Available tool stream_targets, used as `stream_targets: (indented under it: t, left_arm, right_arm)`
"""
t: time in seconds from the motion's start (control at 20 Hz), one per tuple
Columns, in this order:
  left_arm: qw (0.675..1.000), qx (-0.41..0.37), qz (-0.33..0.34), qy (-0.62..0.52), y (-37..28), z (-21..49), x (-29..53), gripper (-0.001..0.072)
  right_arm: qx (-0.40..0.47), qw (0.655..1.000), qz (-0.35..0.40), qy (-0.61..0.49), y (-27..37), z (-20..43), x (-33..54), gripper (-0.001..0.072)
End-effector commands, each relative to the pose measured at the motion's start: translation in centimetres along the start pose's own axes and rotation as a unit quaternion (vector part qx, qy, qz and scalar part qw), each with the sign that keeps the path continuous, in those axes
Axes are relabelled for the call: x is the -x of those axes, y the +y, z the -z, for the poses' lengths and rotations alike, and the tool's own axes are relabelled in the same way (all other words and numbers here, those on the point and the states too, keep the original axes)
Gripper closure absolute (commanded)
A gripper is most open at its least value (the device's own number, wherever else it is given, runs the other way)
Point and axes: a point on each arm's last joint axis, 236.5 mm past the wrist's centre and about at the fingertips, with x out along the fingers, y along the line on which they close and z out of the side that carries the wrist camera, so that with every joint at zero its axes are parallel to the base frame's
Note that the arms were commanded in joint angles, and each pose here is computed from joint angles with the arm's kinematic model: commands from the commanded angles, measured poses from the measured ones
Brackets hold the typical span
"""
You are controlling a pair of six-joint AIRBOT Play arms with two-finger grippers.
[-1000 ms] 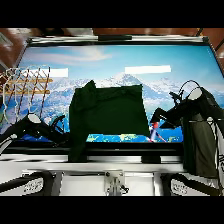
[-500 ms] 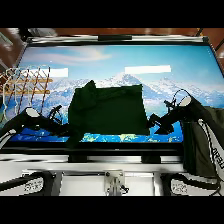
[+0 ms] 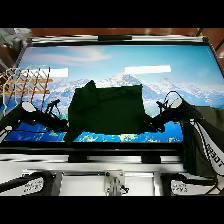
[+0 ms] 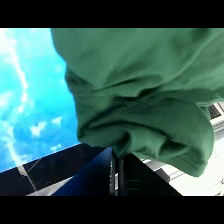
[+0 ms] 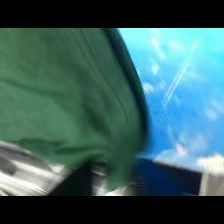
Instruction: Fold the shirts.
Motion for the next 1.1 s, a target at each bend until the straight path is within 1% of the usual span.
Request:
stream_targets:
  t: [0.0,0.1,0.2,0.25,0.3,0.35,0.4,0.45,0.5,0.55,0.6,0.65,0.7,0.75,0.8,0.85,0.9,0.95,1.05]
  left_arm:
    - [0.999,-0.03,-0.017,-0.013,-0.4,-1.8,2.3,0.0674]
    - [0.996,-0.07,-0.06,-0.021,0.0,-3.5,5.7,0.0675]
    - [0.984,-0.117,-0.113,-0.07,-0.9,-6.7,11.6,0.0677]
    - [0.974,-0.132,-0.142,-0.116,-1.9,-8.7,15.6,0.0677]
    - [0.956,-0.148,-0.173,-0.184,-3.7,-10.9,20.9,0.0677]
    - [0.931,-0.165,-0.195,-0.26,-6.3,-12.4,26.8,0.0677]
    - [0.902,-0.185,-0.203,-0.333,-9.5,-12.9,32.5,0.0677]
    - [0.863,-0.207,-0.207,-0.413,-13.4,-12.5,38.6,0.0676]
    - [0.821,-0.227,-0.203,-0.483,-17.2,-11.1,43.8,0.0676]
    - [0.771,-0.249,-0.191,-0.554,-21.2,-8.6,48.9,0.0675]
    - [0.72,-0.269,-0.176,-0.615,-24.6,-5.9,52.8,0.0676]
    - [0.666,-0.285,-0.158,-0.671,-27.5,-2.6,56.2,0.0675]
    - [0.624,-0.291,-0.145,-0.711,-29.3,0.4,58.5,0.0675]
    - [0.591,-0.292,-0.137,-0.74,-30.3,3.1,60.1,0.0675]
    - [0.57,-0.287,-0.127,-0.759,-30.8,5.5,60.9,0.0675]
    - [0.566,-0.28,-0.119,-0.766,-30.8,7.0,60.8,0.0675]
    - [0.569,-0.277,-0.115,-0.766,-30.6,8.0,60.3,0.0675]
    - [0.572,-0.273,-0.11,-0.766,-30.5,8.7,59.9,0.0675]
    - [0.568,-0.275,-0.11,-0.768,-30.6,9.4,60.0,0.0675]
  right_arm:
    - [0.044,0.999,0.008,-0.004,1.3,-0.1,-0.1,0.0641]
    - [0.092,0.995,0.002,-0.028,2.9,-0.9,2.6,0.0642]
    - [0.156,0.981,-0.009,-0.115,6.5,-3.2,8.6,0.0642]
    - [0.194,0.966,-0.014,-0.172,8.8,-4.1,12.6,0.0642]
    - [0.239,0.94,-0.017,-0.245,11.7,-4.7,17.8,0.0642]
    - [0.276,0.906,-0.019,-0.321,14.6,-4.6,23.3,0.0642]
    - [0.307,0.859,-0.027,-0.41,17.9,-3.6,29.8,0.0642]
    - [0.328,0.808,-0.039,-0.488,20.7,-1.6,35.9,0.0642]
    - [0.347,0.75,-0.051,-0.562,23.1,1.5,41.9,0.0642]
    - [0.36,0.701,-0.058,-0.613,24.7,4.9,46.3,0.0642]
    - [0.372,0.66,-0.066,-0.649,25.8,8.8,49.8,0.0642]
    - [0.382,0.628,-0.073,-0.673,26.4,12.3,52.1,0.0642]
    - [0.389,0.606,-0.079,-0.689,26.7,15.2,53.5,0.0642]
    - [0.393,0.589,-0.084,-0.701,26.7,17.8,54.5,0.0642]
    - [0.393,0.575,-0.091,-0.712,26.5,20.0,55.1,0.0642]
    - [0.386,0.57,-0.091,-0.72,26.0,21.4,55.5,0.0642]
    - [0.376,0.571,-0.091,-0.724,25.4,22.4,55.6,0.0642]
    - [0.372,0.576,-0.087,-0.723,24.9,22.9,55.4,0.0642]
    - [0.374,0.592,-0.077,-0.71,24.4,23.3,54.4,0.0642]
